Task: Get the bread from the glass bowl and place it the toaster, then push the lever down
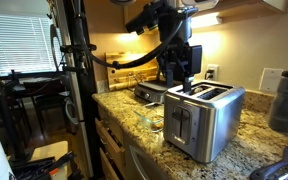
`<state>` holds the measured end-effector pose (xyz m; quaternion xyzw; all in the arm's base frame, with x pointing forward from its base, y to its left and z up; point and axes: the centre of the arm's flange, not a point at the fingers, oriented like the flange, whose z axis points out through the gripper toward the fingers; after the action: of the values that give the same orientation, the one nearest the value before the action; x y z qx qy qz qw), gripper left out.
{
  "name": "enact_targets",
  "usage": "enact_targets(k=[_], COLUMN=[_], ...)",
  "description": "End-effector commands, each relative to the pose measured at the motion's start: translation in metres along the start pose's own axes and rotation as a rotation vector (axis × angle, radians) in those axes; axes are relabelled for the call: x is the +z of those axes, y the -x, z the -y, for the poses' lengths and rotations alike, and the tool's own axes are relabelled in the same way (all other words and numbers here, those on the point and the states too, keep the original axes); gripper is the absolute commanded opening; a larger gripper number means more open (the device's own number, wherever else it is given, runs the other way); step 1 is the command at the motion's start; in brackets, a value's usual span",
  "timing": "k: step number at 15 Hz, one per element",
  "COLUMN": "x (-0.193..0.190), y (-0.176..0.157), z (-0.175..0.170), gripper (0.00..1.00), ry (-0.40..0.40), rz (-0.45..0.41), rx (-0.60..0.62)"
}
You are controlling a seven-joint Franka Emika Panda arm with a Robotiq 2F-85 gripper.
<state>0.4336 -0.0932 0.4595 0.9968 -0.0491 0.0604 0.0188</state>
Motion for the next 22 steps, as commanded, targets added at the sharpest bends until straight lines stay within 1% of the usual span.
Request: enact_targets(k=[1,5,7,8,11,12,14,15,16,19,22], x=[0.01,0.025,0.031,0.033,0.042,0.045,0.051,0.055,0.058,0.064,0.065], y=[0.024,0.027,0.028,0.029,0.031,0.031,0.033,0.034,0.035,0.036,0.031], z=[-0.004,-0.007,-0.01,-0.011,-0.015,-0.015,-0.014,-0.012,-0.01,-0.003,0.003], gripper=[0.46,0.2,0.08,0.05,0.0,0.0,0.05,0.03,0.05,0.03,0.03], ry=[-0.065,-0.119,-0.136,-0.142,-0.158,-0.159,-0.173,-0.177,-0.185,-0.212,-0.217], rz=[-0.065,-0.104,-0.118,-0.129,-0.146,-0.145,-0.14,-0.138,-0.139,-0.163,-0.202], rx=[0.025,0.05,0.054,0.052,0.039,0.036,0.021,0.012,0.002,-0.031,-0.072])
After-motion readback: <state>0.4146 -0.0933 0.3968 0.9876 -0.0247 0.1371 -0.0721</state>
